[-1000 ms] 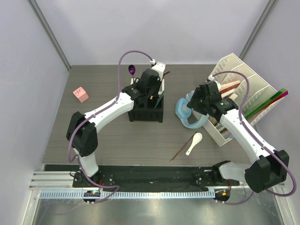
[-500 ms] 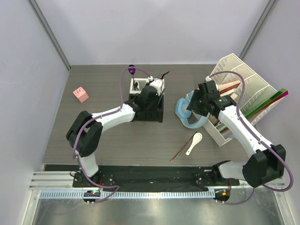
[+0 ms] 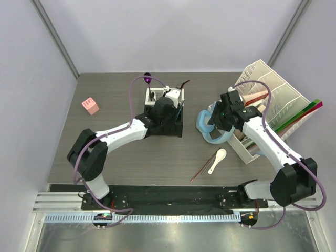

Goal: Sort the eating utensils into containers
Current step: Place the chopstick in the container, then pick up the chopstick from the center of the board, then place the chopstick in the container.

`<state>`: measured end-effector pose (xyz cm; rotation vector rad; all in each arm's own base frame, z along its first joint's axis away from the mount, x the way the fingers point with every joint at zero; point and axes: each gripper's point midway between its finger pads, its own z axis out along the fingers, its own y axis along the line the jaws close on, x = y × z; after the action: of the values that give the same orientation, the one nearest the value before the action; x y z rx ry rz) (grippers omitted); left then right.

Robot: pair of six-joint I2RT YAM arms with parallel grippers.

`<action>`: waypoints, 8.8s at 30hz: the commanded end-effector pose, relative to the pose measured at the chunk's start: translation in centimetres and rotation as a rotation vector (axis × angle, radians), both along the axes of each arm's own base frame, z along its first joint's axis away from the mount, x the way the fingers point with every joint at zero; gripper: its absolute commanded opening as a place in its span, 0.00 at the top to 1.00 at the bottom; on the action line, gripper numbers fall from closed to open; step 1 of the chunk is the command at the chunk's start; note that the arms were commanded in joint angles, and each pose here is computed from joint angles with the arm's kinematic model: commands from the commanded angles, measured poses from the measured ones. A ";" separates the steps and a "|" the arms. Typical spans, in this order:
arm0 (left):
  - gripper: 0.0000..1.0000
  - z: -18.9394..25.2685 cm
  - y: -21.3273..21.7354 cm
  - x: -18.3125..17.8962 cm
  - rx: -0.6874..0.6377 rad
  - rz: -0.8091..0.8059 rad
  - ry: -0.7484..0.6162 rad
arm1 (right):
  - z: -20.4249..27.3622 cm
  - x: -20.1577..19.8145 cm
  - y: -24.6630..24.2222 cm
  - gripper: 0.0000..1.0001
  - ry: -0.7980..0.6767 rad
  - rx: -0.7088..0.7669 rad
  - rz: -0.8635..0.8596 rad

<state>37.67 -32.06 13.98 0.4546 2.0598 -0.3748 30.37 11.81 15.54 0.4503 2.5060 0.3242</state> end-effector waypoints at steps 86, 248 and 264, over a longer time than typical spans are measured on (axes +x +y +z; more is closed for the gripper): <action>0.63 -11.6 -13.2 -22.5 0.293 -0.590 0.711 | 6.2 -4.1 -3.4 0.24 -0.178 0.165 -0.105; 0.96 1.3 1.6 -0.6 -0.017 -0.104 -0.060 | 12.9 1.3 0.5 0.30 -0.308 0.431 -0.024; 0.67 10.3 6.5 -3.2 -0.074 0.068 -0.097 | 12.3 0.9 0.2 0.27 -0.329 0.436 -0.048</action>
<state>34.50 -27.21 22.12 0.4210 1.9379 -0.4496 30.84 11.78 25.16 0.6191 2.1914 0.8272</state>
